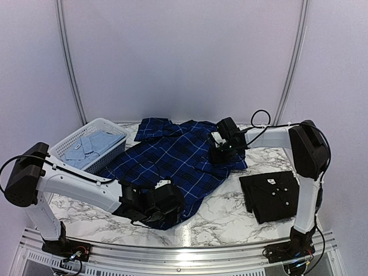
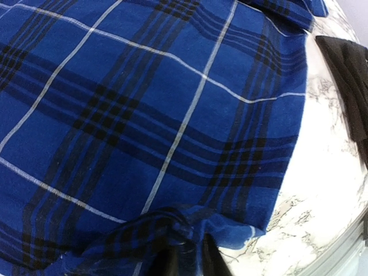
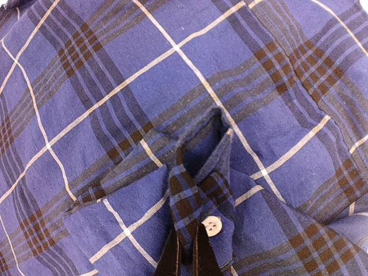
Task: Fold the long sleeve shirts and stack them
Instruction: Flatten out the crumpled shirt at the center of the board.
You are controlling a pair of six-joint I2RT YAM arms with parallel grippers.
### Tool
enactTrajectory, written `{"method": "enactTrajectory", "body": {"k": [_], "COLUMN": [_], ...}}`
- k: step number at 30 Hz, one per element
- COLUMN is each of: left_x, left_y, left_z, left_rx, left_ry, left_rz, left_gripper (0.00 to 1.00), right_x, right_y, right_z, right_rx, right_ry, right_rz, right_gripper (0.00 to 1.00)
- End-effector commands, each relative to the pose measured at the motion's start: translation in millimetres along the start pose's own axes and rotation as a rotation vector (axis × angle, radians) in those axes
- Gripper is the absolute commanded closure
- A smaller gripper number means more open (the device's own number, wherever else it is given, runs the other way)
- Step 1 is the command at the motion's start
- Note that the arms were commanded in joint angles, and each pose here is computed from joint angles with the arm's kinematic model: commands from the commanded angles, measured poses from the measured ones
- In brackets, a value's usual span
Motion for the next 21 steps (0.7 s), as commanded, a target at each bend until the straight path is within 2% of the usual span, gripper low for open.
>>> {"method": "enactTrajectory", "body": {"k": [1, 4, 13, 18, 21], "left_x": [-7.8, -4.2, 33.6, 53.6, 60.1], "left_y": [-10.7, -13.2, -28.2, -29.9, -28.8], "left_z": [-5.9, -16.9, -45.2, -44.4, -42.6], "left_rx": [0.052, 0.088, 0.209, 0.219, 0.216], "left_ry": [-0.027, 0.000, 0.158, 0.229, 0.248], "left_rz": [-0.006, -0.002, 0.103, 0.154, 0.170], "left_gripper": [0.90, 0.99, 1.00, 0.89, 0.89], "right_x": [-0.4, 0.3, 2.6, 7.1, 10.9], "right_y": [-6.6, -8.1, -15.8, -19.8, -21.5], "right_z": [7.1, 7.8, 17.0, 27.1, 32.7], "right_rx": [0.011, 0.013, 0.025, 0.031, 0.033], "right_ry": [0.010, 0.012, 0.031, 0.056, 0.070], "right_rz": [0.006, 0.007, 0.017, 0.024, 0.028], "right_gripper": [1.00, 1.00, 1.00, 1.00, 1.00]}}
Point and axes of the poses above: each gripper's point midway between its finger pads, its own z axis out along the fingers, its own y axis along the line the jaws close on, x = y × z, the point moved 7 cm from there along -z, back along the fingers, and after that the axes turned 11 degrees about -z, right-handed, at the moved point
